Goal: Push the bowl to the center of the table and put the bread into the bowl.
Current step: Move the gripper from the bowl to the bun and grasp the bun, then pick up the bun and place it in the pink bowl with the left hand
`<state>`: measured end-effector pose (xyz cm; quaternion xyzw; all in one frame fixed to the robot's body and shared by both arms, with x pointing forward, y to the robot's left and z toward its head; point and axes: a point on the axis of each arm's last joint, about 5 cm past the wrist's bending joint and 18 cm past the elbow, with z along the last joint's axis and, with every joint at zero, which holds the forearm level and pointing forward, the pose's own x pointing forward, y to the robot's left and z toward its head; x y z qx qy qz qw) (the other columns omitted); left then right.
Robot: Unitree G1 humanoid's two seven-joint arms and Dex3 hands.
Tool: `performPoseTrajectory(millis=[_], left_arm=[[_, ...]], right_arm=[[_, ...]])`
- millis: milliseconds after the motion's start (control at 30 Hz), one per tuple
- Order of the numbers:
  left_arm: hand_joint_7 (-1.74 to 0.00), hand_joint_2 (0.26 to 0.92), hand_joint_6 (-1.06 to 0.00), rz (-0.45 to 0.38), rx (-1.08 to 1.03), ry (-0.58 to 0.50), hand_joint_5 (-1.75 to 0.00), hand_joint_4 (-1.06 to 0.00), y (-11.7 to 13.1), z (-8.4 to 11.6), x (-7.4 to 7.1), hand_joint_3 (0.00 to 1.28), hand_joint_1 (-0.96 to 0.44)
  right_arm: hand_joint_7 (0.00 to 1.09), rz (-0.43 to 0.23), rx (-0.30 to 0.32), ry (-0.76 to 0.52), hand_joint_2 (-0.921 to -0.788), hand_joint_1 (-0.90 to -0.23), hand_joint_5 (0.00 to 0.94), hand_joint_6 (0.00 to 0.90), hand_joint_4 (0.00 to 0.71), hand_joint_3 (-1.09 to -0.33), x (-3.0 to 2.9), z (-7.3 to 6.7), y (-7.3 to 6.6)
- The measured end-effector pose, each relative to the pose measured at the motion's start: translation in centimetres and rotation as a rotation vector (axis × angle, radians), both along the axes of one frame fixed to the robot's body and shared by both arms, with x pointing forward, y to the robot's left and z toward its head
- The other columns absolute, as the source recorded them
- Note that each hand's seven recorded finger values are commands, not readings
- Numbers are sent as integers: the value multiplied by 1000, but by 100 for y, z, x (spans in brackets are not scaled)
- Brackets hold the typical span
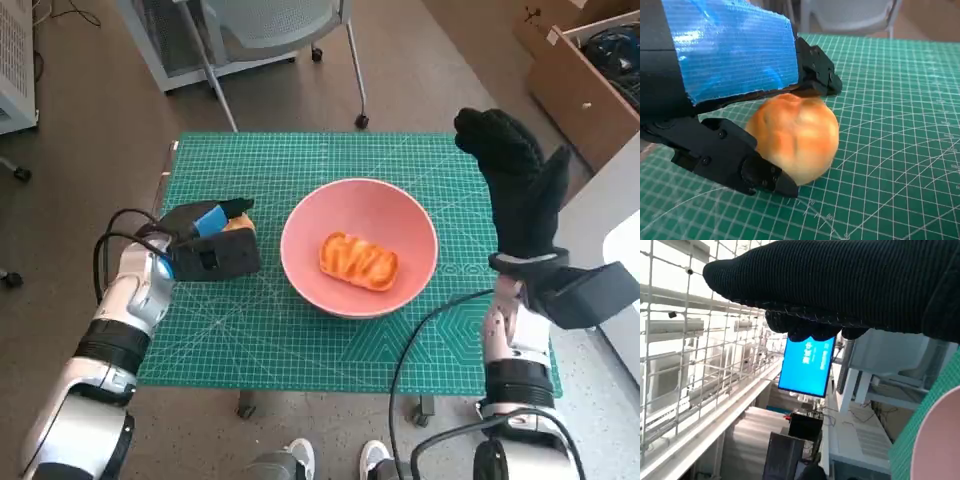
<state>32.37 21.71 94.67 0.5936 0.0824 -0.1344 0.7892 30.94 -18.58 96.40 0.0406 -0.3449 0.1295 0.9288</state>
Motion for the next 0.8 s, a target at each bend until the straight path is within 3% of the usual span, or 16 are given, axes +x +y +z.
performPoseTrajectory(millis=[67,133,267,467,600,733,800], left_arm=[[-1065,920,-517,-14,-4,-23,-1026,-628,7,-3,2,157,11],[-1156,920,-514,-28,-6,-39,-1134,-632,15,-2,1,150,6],[-1188,920,-548,-54,-13,-58,-1221,-648,23,11,1,125,3],[-1233,920,-559,-77,-31,-82,-1198,-655,33,100,7,114,2],[-1233,921,-573,-105,-61,-136,-1200,-642,20,253,11,112,2],[-1124,920,-637,-139,-102,-218,-1333,-556,-11,446,-2,124,2],[-1128,920,-616,-155,-122,-258,-1291,-613,-25,536,-22,109,2]], right_arm=[[379,-1,0,3,-921,-603,0,62,205,-766,-5,-9,-4],[378,-2,-1,4,-921,-600,0,61,204,-766,-6,-11,-6],[378,-3,-2,3,-921,-598,0,59,204,-767,-6,-10,-11],[377,-3,-2,3,-921,-597,0,59,205,-767,-7,-9,-13],[377,-4,-3,-1,-921,-596,0,59,205,-767,-10,-4,-16],[376,-3,-4,-7,-921,-595,0,57,204,-767,-11,7,-16],[374,-2,-3,-9,-921,-595,0,54,204,-767,-11,9,-16]])
